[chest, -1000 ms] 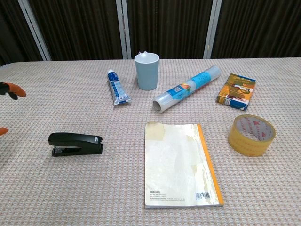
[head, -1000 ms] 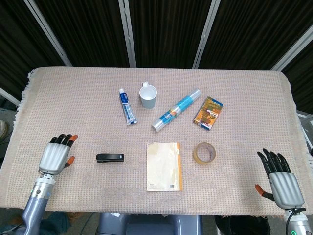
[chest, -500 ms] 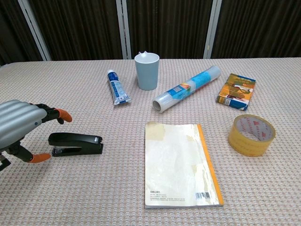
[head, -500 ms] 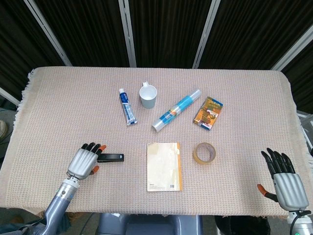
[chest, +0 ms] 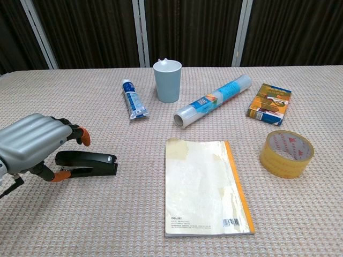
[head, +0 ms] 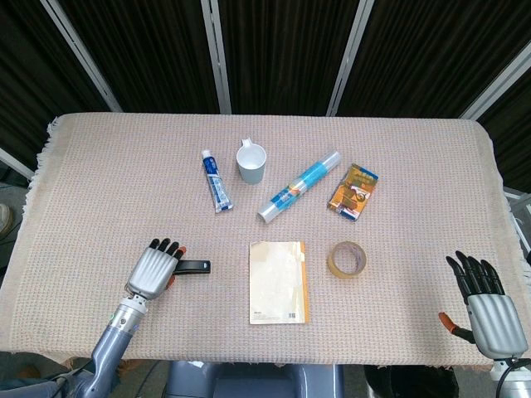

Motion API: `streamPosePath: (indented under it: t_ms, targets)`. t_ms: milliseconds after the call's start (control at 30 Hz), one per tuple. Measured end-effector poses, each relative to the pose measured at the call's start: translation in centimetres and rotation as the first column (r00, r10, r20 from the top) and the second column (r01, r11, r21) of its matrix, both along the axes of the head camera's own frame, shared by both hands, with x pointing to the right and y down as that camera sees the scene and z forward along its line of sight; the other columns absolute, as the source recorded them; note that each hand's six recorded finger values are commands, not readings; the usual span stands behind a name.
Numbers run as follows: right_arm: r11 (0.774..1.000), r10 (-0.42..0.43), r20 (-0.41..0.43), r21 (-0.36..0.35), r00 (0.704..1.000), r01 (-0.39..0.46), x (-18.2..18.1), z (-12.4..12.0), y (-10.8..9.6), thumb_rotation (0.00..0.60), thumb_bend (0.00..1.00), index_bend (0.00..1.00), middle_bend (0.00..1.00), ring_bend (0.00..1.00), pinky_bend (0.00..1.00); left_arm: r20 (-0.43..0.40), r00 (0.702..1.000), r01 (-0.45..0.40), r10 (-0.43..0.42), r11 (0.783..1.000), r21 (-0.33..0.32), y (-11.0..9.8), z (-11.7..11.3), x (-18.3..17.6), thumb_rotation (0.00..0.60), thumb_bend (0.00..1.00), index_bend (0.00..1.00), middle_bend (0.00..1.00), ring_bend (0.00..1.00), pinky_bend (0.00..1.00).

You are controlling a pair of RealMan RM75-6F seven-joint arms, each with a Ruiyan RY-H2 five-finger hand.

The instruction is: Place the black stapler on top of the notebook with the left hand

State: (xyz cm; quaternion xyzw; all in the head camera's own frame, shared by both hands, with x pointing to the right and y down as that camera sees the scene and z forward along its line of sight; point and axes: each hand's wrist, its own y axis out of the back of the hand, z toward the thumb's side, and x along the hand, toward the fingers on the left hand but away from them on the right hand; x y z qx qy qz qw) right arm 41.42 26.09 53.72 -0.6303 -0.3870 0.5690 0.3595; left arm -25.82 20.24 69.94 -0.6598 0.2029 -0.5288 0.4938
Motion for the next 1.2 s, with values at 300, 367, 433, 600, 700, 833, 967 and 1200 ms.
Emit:
streamPosePath:
  t_ms: [300,367,433,600,700,833,967,1200]
  targets:
    - [0.999,-0.023,-0.010,-0.024,1.000,0.022,-0.5,0.6,0.3,0.600,0.16,0.00,0.00,0.00,0.00,-0.043,0.999,-0.009,0.008,1.000,-0.021,0.1,1.1,2.0,0.600,0.25,0.34,0.34,0.27,0.33]
    - [0.999,-0.030,-0.011,-0.028,0.999,0.029,-0.6,0.6,0.4,0.600,0.16,0.00,0.00,0.00,0.00,-0.044,0.999,-0.019,0.018,1.000,-0.022,0.2,1.3,2.6,0.600,0.28,0.35,0.34,0.29,0.36]
    - [0.999,-0.039,-0.012,-0.033,0.999,0.038,-0.8,0.7,0.5,0.600,0.16,0.00,0.00,0.00,0.00,-0.043,0.999,-0.030,0.029,0.999,-0.022,0.4,1.4,3.1,0.600,0.33,0.41,0.36,0.32,0.41]
    - [0.999,-0.045,-0.032,-0.028,0.999,0.044,-0.9,0.7,0.6,0.600,0.16,0.00,0.00,0.00,0.00,-0.037,0.998,-0.045,0.044,0.998,-0.035,0.7,1.4,4.0,0.600,0.43,0.55,0.46,0.42,0.51]
    - [0.999,-0.046,-0.021,-0.029,0.999,0.046,-1.0,0.6,0.7,0.600,0.16,0.00,0.00,0.00,0.00,-0.031,0.998,-0.050,0.049,0.998,-0.035,0.9,1.2,4.2,0.600,0.48,0.59,0.49,0.46,0.54]
    - [0.998,-0.055,-0.014,-0.021,0.998,0.055,-1.2,0.2,0.9,0.600,0.16,0.00,0.00,0.00,0.00,-0.017,0.999,-0.042,0.041,0.998,-0.041,0.9,1.1,4.3,0.600,0.49,0.62,0.51,0.48,0.56]
    - [0.998,-0.053,-0.014,-0.031,0.999,0.052,-1.1,0.4,0.9,0.600,0.16,0.00,0.00,0.00,0.00,-0.039,0.999,-0.034,0.032,0.998,-0.047,1.0,0.2,4.7,0.600,0.48,0.66,0.55,0.52,0.59]
    - [0.999,-0.050,-0.011,-0.019,0.999,0.050,-1.3,0.3,0.7,0.600,0.16,0.00,0.00,0.00,0.00,-0.082,0.996,-0.047,0.044,0.998,-0.030,0.8,-2.5,6.3,0.600,0.48,0.64,0.53,0.55,0.64]
